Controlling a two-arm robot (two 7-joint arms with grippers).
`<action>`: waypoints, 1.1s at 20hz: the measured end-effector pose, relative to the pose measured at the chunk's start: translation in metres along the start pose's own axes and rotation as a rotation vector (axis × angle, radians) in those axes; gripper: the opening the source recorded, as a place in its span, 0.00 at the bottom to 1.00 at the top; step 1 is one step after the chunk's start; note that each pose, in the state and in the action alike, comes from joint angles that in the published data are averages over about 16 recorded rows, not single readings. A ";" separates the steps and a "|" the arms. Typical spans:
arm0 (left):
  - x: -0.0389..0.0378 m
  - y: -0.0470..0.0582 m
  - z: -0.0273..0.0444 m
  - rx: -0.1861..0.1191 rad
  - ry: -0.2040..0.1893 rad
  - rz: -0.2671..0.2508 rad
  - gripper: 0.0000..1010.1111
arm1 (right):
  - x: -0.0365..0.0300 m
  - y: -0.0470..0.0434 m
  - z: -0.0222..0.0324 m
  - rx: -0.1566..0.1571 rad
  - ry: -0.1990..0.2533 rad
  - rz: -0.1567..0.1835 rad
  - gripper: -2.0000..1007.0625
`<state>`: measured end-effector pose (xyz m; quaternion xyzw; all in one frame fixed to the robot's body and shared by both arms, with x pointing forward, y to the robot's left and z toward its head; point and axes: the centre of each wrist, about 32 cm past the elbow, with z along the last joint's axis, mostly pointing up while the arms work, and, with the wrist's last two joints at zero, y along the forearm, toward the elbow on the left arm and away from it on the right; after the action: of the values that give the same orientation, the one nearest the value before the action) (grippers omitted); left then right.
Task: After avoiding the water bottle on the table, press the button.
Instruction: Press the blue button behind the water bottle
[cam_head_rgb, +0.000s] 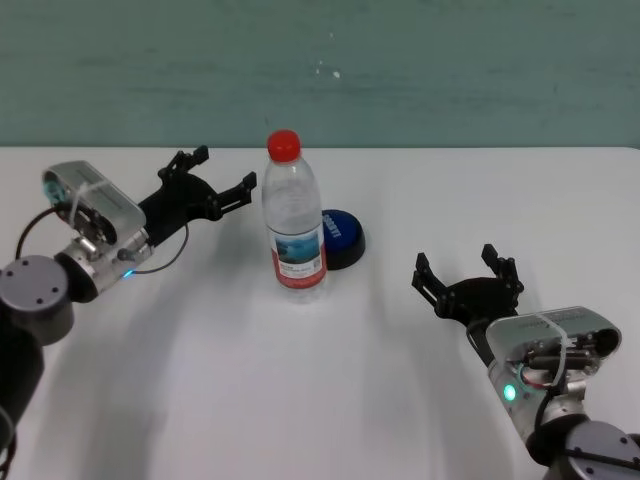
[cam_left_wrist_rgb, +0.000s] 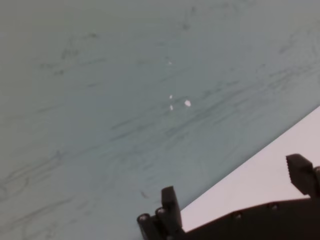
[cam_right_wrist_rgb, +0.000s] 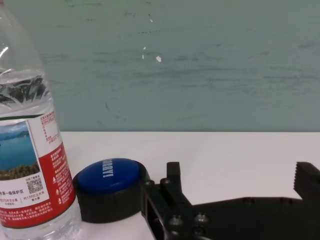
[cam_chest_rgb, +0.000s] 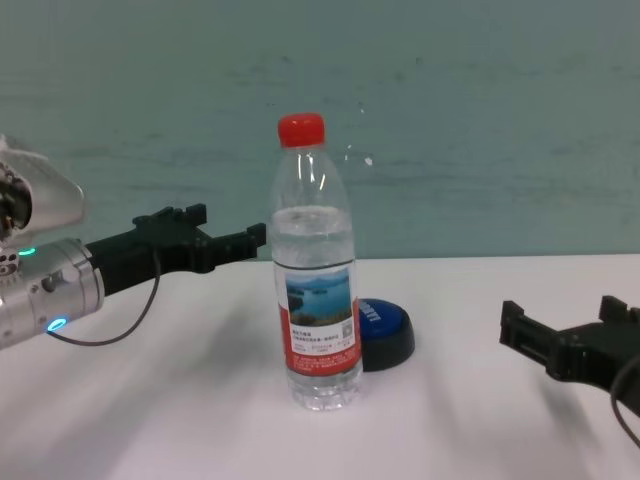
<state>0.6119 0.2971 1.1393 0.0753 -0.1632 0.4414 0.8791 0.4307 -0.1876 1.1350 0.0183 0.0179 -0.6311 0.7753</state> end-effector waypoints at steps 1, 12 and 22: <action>-0.0003 -0.001 0.0001 -0.001 0.000 -0.001 0.99 | 0.0000 0.0000 0.0000 0.000 0.000 0.000 1.00; -0.0014 -0.001 0.0020 0.001 -0.006 -0.007 0.99 | 0.0000 0.0000 0.0000 0.000 0.000 0.000 1.00; 0.0014 0.023 0.0036 0.024 -0.033 0.004 0.99 | 0.0000 0.0000 0.0000 0.000 0.000 0.000 1.00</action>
<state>0.5939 0.3107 1.1428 0.0928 -0.1725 0.4436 0.8746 0.4307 -0.1876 1.1350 0.0183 0.0179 -0.6311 0.7753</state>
